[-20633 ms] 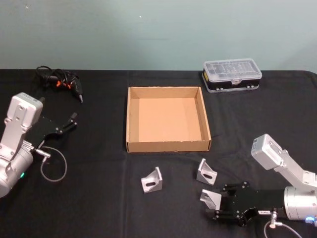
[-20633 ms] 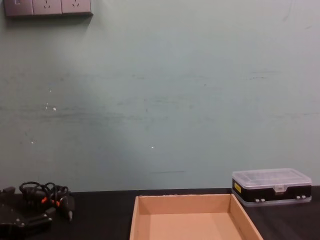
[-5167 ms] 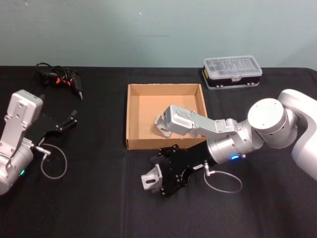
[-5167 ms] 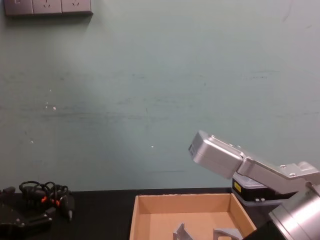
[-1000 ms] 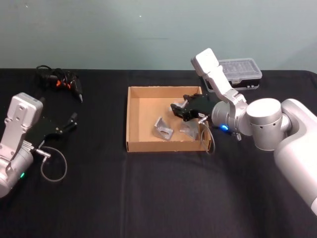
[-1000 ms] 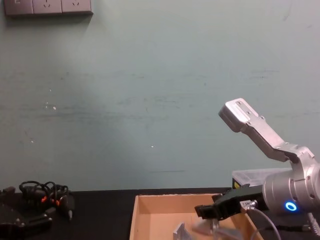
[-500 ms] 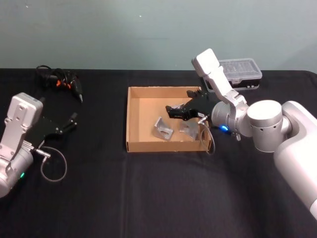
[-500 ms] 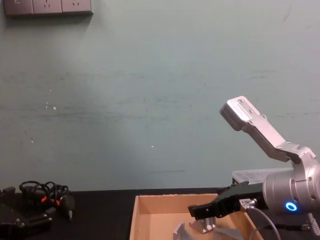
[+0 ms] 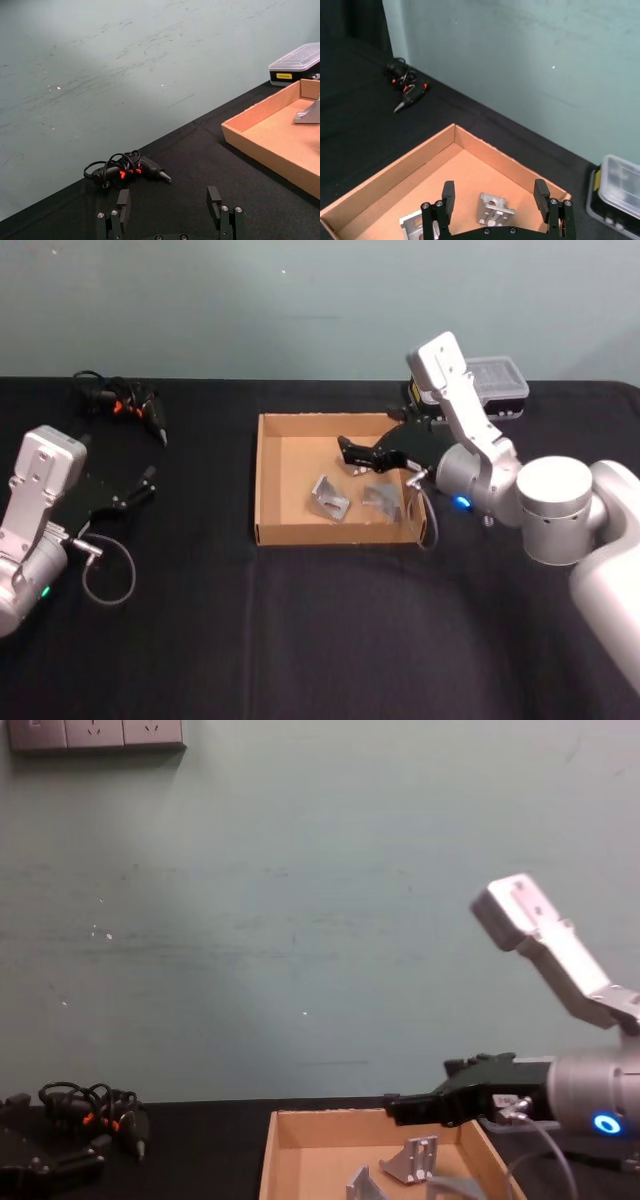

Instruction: Use one hand to pick up the angle iron from the table and place it into the box.

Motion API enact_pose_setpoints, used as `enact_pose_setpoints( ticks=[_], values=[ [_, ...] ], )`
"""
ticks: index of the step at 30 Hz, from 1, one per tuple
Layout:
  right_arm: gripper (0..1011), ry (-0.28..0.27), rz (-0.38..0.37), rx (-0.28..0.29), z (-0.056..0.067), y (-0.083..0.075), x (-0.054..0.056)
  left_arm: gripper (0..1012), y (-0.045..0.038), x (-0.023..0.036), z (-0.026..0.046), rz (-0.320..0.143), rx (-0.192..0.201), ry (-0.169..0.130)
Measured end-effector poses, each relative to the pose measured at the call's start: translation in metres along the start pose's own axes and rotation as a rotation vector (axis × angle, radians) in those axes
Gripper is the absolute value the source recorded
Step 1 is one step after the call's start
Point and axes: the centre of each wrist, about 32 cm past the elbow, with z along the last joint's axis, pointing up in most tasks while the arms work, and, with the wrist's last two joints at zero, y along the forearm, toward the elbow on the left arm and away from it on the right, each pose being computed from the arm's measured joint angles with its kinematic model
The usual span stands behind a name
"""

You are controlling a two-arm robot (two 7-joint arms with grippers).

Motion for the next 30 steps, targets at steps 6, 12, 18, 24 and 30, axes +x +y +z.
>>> enact_pose_setpoints(
  ticks=[6,12,18,24,30],
  values=[
    [1004,-0.016,-0.051,0.045,-0.005,-0.022,-0.005,1000,0.0,0.0,0.0,0.0,0.0,0.0],
    [1004,-0.09,-0.093,0.077,-0.011,-0.041,-0.009,1000,0.0,0.0,0.0,0.0,0.0,0.0],
    [1004,-0.175,-0.138,0.097,-0.02,-0.063,-0.012,1000,0.0,0.0,0.0,0.0,0.0,0.0],
    [1004,-0.212,-0.177,0.108,-0.032,-0.082,-0.013,1000,0.0,0.0,0.0,0.0,0.0,0.0],
    [1004,-0.21,-0.203,0.106,-0.042,-0.093,-0.013,1000,0.0,0.0,0.0,0.0,0.0,0.0]
  ],
)
